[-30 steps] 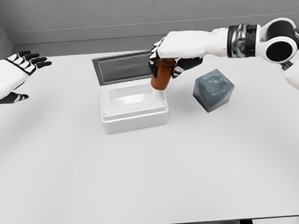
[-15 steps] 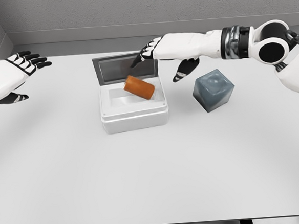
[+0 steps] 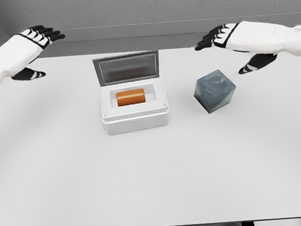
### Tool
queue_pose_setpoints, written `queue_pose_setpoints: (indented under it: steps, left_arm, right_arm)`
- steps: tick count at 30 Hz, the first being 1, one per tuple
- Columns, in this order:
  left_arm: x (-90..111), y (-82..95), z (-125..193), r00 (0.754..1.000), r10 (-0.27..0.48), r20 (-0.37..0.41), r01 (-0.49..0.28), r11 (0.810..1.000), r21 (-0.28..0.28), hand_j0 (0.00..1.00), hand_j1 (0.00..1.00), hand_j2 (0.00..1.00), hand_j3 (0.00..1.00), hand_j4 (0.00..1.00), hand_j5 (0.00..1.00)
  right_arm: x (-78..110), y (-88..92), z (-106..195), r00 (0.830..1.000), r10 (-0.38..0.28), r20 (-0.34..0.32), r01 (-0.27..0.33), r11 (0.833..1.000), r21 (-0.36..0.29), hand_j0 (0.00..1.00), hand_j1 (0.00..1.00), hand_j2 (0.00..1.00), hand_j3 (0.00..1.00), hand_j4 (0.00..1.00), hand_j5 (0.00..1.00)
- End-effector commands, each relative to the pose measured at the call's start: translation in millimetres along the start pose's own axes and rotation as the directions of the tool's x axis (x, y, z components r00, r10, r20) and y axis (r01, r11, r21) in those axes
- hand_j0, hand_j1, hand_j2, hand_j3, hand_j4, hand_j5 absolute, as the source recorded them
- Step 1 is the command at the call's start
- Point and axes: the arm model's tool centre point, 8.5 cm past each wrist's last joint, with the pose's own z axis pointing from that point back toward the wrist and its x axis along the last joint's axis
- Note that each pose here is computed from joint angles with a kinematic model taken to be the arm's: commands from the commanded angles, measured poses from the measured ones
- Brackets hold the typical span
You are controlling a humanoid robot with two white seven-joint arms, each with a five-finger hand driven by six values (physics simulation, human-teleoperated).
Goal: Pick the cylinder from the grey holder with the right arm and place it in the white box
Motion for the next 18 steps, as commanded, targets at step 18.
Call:
queue_pose_setpoints:
  steps: [18]
  left_arm:
    - [8,-39.8,-42,0.929,0.369,0.012,-0.345,0.878,-0.331,1.0,1.0,1.0,1.0,1.0,1.0]
  right_arm:
    - [2.0,-3.8,14,1.0,0.02,-0.002,-0.02,1.0,-0.012,1.0,1.0,1.0,1.0,1.0,1.0]
